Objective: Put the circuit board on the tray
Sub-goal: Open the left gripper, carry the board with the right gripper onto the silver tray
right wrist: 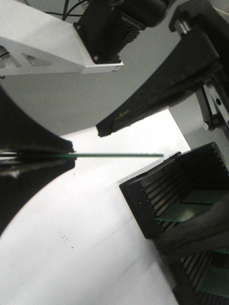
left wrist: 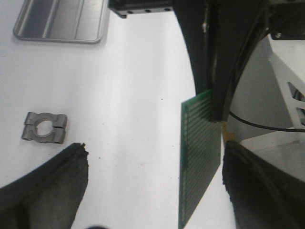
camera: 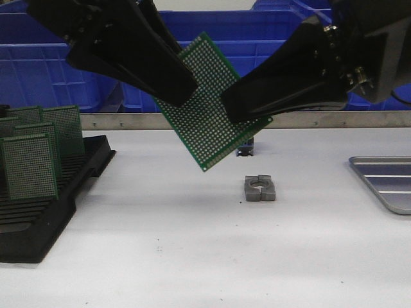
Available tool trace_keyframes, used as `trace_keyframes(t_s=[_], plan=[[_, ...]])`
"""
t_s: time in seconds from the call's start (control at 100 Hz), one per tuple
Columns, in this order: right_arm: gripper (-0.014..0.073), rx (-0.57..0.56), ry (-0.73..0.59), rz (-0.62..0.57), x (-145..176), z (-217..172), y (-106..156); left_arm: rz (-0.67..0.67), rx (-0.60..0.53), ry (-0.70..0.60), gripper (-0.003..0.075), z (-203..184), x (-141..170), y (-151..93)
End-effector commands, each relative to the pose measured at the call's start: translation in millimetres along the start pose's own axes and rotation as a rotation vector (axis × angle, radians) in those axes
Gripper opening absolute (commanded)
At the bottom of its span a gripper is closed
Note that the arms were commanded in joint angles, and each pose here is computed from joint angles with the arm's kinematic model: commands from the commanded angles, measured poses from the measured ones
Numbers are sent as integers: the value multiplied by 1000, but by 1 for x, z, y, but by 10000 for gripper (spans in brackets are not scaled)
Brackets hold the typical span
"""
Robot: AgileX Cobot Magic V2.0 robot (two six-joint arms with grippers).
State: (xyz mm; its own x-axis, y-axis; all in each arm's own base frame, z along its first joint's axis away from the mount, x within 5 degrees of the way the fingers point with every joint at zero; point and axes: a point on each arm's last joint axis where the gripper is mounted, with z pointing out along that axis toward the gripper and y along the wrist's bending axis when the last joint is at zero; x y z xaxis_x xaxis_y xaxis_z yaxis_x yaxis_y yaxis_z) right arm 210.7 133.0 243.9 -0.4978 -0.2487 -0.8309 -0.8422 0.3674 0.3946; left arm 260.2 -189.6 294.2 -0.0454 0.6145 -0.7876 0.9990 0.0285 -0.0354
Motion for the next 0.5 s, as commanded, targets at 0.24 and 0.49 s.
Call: trace_keyframes(t_s=[0.24,0.49], plan=[[-68,262,-74,378,-1,-51,-44,17,-98,-80,575,-12,-19,1],[-68,666,-196,493,13,-110,-91,13,-97,-86,575,-12,-20,1]])
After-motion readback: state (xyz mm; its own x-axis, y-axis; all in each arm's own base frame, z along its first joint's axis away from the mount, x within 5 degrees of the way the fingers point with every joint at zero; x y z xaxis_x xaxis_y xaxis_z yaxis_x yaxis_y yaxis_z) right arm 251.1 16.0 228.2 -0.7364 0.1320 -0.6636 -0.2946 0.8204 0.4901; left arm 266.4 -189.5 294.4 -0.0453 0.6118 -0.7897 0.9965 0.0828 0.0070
